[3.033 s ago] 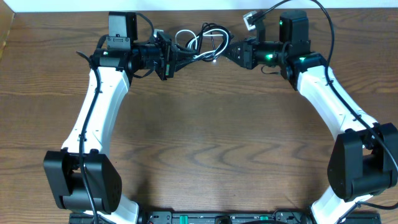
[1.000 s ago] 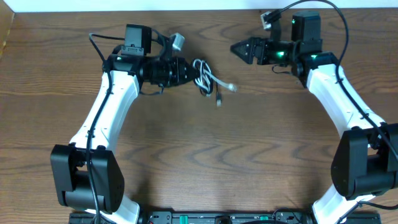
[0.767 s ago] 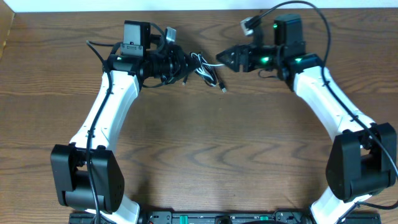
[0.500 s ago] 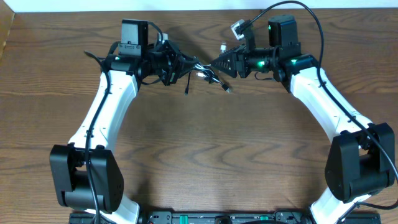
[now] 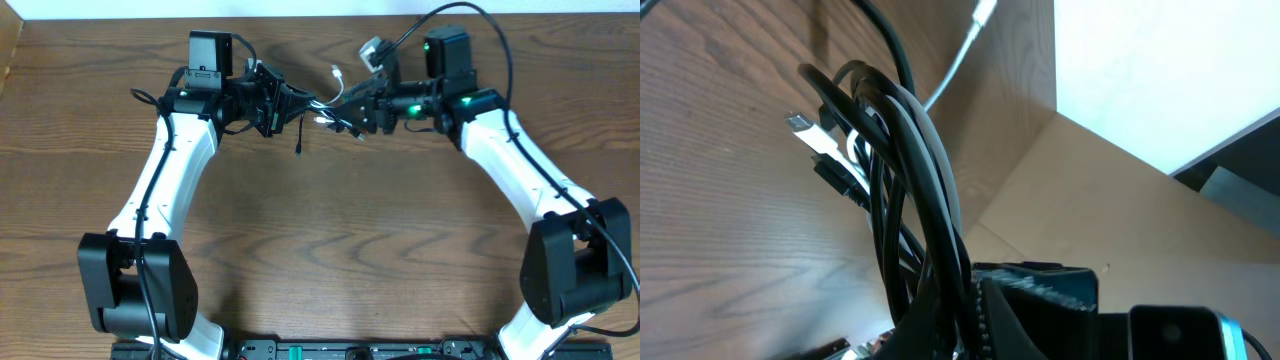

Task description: Untangle cables

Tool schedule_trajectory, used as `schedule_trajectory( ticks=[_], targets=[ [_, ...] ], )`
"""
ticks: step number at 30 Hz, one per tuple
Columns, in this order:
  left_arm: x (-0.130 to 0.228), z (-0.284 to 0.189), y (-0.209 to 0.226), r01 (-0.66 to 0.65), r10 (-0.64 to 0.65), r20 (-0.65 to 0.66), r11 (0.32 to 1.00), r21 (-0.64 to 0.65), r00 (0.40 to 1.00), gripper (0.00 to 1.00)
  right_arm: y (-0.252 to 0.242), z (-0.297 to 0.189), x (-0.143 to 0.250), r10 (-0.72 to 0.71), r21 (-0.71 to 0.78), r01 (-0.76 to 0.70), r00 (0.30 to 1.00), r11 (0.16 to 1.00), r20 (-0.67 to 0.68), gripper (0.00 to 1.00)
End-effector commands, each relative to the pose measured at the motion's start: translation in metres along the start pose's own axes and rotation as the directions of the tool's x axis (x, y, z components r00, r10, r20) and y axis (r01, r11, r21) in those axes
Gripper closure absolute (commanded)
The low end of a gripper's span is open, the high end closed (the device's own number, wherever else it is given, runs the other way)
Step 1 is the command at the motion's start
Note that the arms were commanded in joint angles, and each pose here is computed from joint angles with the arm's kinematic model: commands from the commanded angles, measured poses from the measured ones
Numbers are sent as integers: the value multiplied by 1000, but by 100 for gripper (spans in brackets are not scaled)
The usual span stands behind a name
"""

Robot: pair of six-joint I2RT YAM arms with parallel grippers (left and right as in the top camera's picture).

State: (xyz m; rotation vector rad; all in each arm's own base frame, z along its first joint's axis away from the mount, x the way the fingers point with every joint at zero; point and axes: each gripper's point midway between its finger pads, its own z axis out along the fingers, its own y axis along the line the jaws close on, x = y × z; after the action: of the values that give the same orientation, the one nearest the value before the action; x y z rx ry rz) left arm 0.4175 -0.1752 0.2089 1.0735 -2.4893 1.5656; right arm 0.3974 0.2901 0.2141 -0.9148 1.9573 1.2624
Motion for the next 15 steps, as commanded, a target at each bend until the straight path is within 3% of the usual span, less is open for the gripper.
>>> schedule_trajectory(
  ticks=[1,3,6,10,15],
  targets=[
    [6,-3,-6,1,0,-34,1000,23,999,92,2,18,6,-45,48,47,998,998,-37,55],
    [7,-3,-6,1,0,-35,1000,23,999,93,1,22,9,-45,71,49,998,996,-51,59],
    [11,-3,-7,1,1,-60,1000,31,998,93,-3,27,11,-48,121,55,997,991,-66,78],
    [11,-3,-7,-3,5,-60,1000,31,998,92,-8,28,11,-10,155,19,998,988,-62,96],
    [7,-4,-7,-85,87,-42,996,36,995,92,-18,18,8,80,181,-73,996,981,-32,99]
  ],
)
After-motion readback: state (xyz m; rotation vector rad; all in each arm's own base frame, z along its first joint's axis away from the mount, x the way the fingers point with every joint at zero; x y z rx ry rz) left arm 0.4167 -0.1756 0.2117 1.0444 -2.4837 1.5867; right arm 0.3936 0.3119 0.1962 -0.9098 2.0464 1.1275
